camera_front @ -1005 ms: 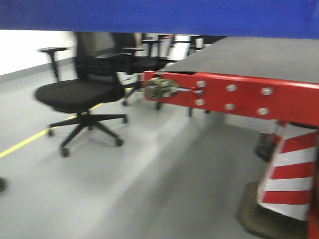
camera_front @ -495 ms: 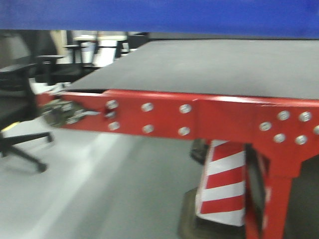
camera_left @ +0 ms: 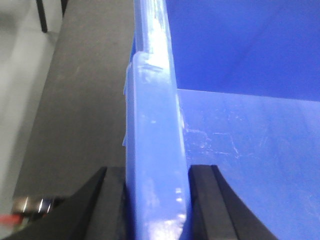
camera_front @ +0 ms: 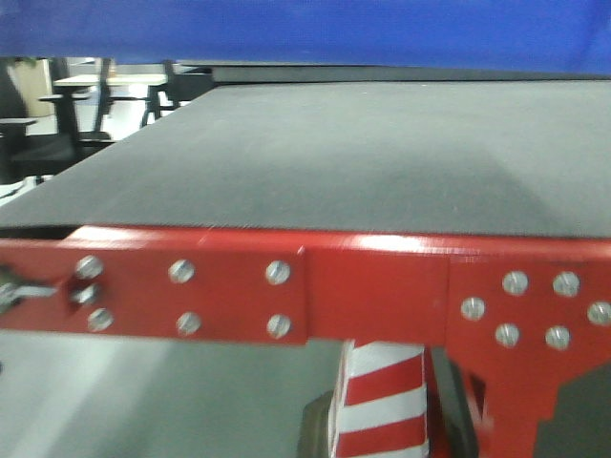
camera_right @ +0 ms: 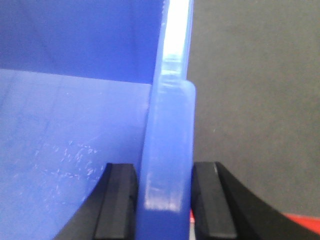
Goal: Move blue bin to conveyor side
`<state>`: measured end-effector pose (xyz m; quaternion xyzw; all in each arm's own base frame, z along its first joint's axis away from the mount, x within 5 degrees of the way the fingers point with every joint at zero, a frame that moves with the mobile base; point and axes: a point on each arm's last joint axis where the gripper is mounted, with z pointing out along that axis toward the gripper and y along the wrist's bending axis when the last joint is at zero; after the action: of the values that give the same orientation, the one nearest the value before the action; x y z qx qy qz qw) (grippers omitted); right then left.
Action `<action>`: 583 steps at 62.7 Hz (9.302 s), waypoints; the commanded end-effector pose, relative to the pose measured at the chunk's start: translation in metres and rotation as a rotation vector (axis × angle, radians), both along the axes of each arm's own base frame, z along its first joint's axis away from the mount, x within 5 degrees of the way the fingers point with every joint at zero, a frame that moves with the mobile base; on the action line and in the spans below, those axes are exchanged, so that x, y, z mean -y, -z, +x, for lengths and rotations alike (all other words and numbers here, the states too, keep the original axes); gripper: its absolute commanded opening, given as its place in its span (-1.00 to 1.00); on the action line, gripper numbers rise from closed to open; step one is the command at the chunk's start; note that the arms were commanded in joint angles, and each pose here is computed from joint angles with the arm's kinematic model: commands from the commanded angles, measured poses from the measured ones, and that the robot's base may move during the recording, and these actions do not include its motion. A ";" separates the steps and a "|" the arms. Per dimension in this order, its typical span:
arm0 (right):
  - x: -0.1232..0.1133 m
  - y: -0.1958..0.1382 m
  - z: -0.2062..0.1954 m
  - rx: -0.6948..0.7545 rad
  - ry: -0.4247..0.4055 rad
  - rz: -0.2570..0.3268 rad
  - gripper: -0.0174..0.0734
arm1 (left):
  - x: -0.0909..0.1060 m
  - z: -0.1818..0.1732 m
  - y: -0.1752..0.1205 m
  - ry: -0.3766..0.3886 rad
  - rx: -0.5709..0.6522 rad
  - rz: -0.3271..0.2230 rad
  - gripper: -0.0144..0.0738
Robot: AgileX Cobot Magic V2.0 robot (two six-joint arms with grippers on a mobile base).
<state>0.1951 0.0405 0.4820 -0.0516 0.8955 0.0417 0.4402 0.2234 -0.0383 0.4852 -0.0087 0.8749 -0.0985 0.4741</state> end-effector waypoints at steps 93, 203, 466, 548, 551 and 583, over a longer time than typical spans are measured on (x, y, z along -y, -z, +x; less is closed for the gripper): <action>0.002 -0.016 -0.004 0.134 -0.004 0.011 -0.79 | 0.002 -0.006 -0.020 0.017 0.150 -0.035 -0.72; -0.033 0.099 0.128 0.130 -0.047 0.017 -0.79 | 0.021 0.119 0.123 0.001 -0.013 0.018 -0.72; 0.031 0.201 -0.150 0.822 -0.046 0.183 -0.79 | -0.029 -0.152 0.199 -0.044 0.691 -0.010 -0.67; 0.036 0.271 -0.139 0.709 0.068 0.078 -0.79 | -0.029 -0.152 0.199 -0.044 0.691 -0.010 -0.67; 0.036 0.271 -0.139 0.709 0.068 0.078 -0.79 | -0.029 -0.152 0.199 -0.044 0.691 -0.010 -0.67; 0.036 0.271 -0.139 0.709 0.068 0.078 -0.79 | -0.035 -0.162 0.243 -0.126 0.671 -0.008 -0.67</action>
<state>0.0565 0.0048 0.2080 -0.0185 0.6964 0.0412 0.7163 0.0653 -0.0045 0.2495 -0.0254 0.6801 -0.0773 0.7286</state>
